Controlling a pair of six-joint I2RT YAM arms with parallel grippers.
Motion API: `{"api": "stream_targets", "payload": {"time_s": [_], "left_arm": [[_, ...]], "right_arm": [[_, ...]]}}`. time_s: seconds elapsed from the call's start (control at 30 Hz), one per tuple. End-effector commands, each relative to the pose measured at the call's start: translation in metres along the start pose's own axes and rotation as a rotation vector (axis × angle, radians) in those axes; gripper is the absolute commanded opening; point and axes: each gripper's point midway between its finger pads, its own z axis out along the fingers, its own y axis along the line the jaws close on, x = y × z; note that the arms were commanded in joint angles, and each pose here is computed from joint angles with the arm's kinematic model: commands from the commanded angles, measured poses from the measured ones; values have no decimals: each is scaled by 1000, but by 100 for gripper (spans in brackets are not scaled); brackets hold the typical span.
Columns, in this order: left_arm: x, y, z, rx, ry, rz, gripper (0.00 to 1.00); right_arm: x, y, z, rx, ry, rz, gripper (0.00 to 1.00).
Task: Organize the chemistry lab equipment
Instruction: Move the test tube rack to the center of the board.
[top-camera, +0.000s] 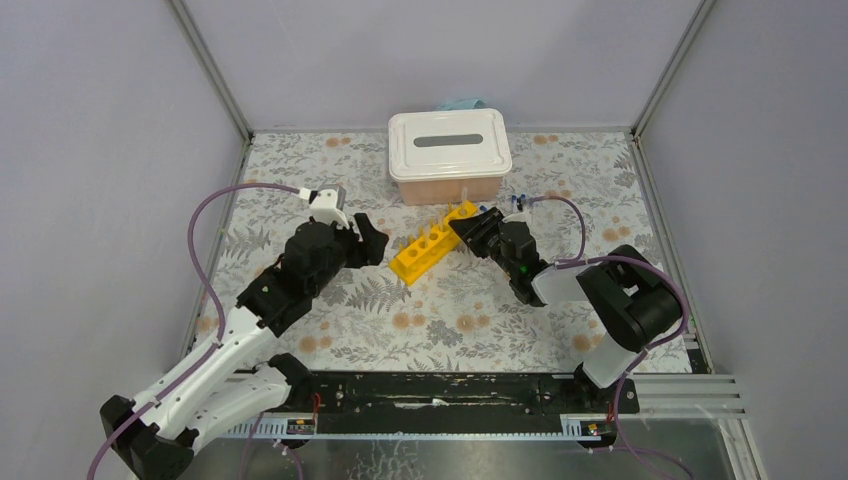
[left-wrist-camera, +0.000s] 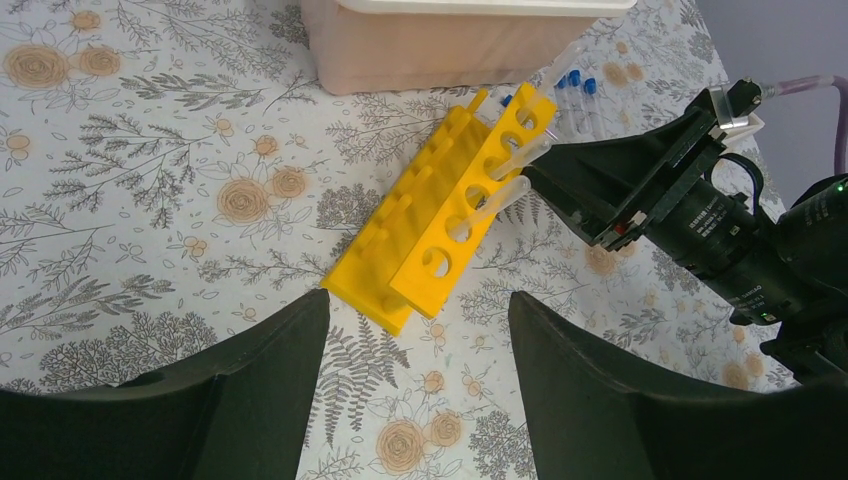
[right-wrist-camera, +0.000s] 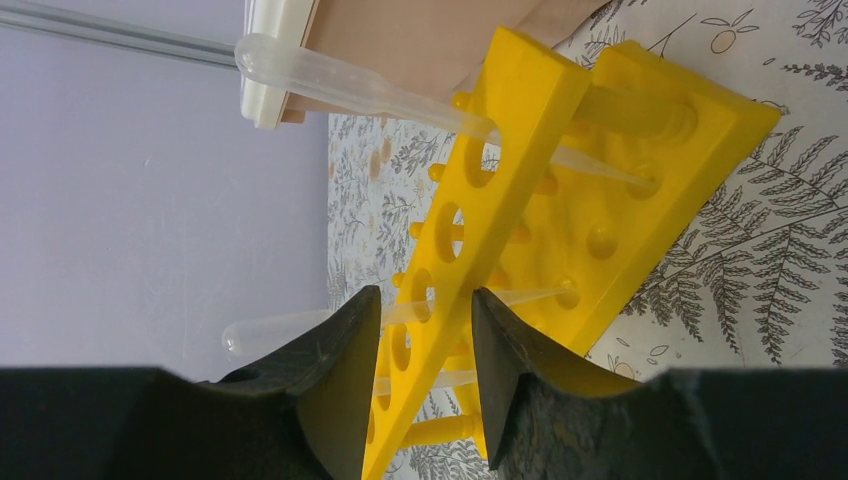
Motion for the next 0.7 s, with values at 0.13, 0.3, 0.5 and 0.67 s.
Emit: {"api": "stream_targets", "payload": {"time_s": [0.13,0.3,0.5,0.67], "left_arm": [[-19,-13,5,49,-73,13,74],[-18,-13,6,48,-70,18,74],[-15,-13,7,49,-61,16,74],[-14,-13,8,49,-62,25,74]], "right_arm": [[-7,16,5,-42,-40,23,46],[-6,13,8,-38,-41,32,46],[-5,8,7,-30,-43,37,46],[-4,10,13,-42,-38,47,46]]}}
